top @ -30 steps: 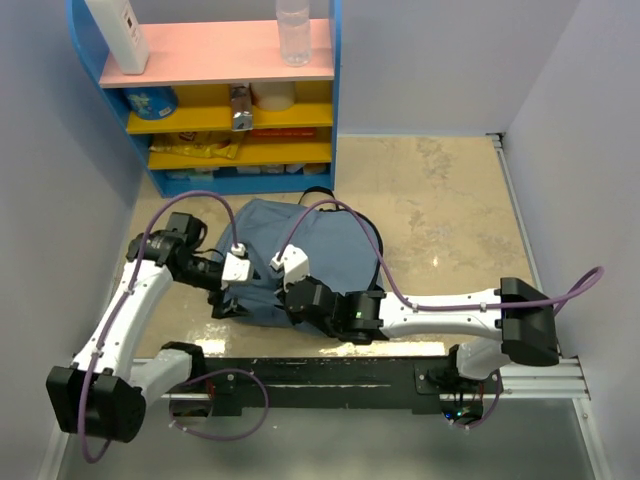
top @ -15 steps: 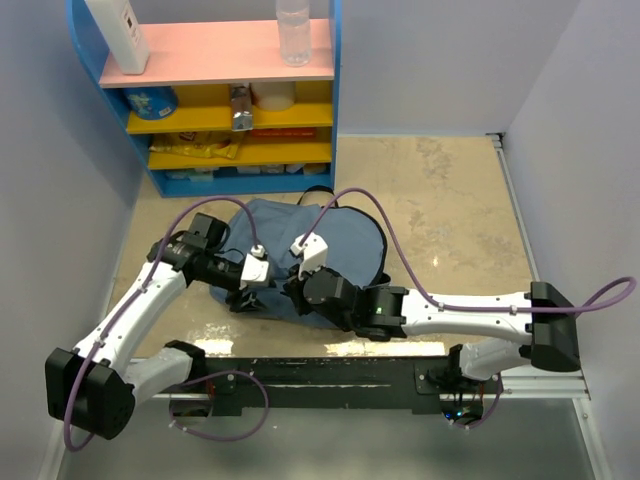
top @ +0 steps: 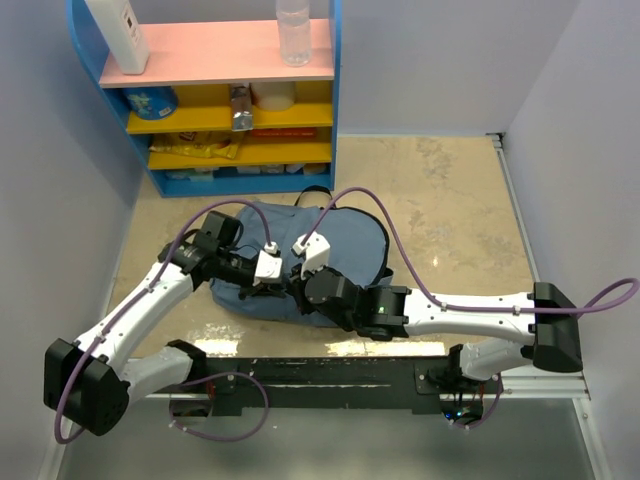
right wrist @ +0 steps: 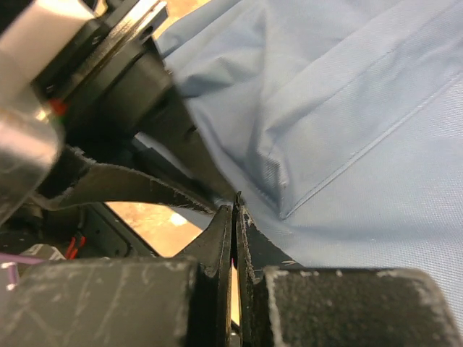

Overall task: Pack the student bag
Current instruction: Zip the student bag at the center of the board.

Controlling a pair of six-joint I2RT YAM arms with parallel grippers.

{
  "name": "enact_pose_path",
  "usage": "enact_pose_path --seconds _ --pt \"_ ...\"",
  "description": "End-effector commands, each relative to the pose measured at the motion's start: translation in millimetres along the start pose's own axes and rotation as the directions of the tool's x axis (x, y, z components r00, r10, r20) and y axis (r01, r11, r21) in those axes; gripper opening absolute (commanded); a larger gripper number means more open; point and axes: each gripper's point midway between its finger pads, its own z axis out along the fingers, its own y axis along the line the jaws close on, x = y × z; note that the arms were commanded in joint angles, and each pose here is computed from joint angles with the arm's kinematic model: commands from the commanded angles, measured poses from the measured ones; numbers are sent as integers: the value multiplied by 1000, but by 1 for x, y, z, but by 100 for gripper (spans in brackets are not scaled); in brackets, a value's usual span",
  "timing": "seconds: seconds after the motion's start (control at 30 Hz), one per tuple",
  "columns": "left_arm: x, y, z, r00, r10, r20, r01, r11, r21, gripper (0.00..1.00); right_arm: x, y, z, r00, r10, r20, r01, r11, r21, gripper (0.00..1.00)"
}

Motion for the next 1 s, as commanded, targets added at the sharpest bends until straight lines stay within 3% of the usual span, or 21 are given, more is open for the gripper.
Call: enact_pose_path --seconds 0.0,0.07,0.43,0.7,0.97 --pt "3 0 2 1000 17 -19 -17 1000 -6 0 -60 1 -16 979 101 174 -105 994 12 0" --pt "9 -3 -1 998 20 -54 -21 1000 -8 0 -51 -20 -20 986 64 157 -79 992 93 0" --pt "15 -11 -15 991 38 -125 -43 998 -39 0 -38 -92 -68 987 44 154 -82 964 254 0" --pt "27 -10 -25 977 39 -212 -54 996 -66 0 -31 -114 -91 989 65 132 -103 946 306 0" --pt "25 -7 -32 967 50 -250 -72 994 -81 0 -63 -114 -101 982 22 188 -84 942 326 0"
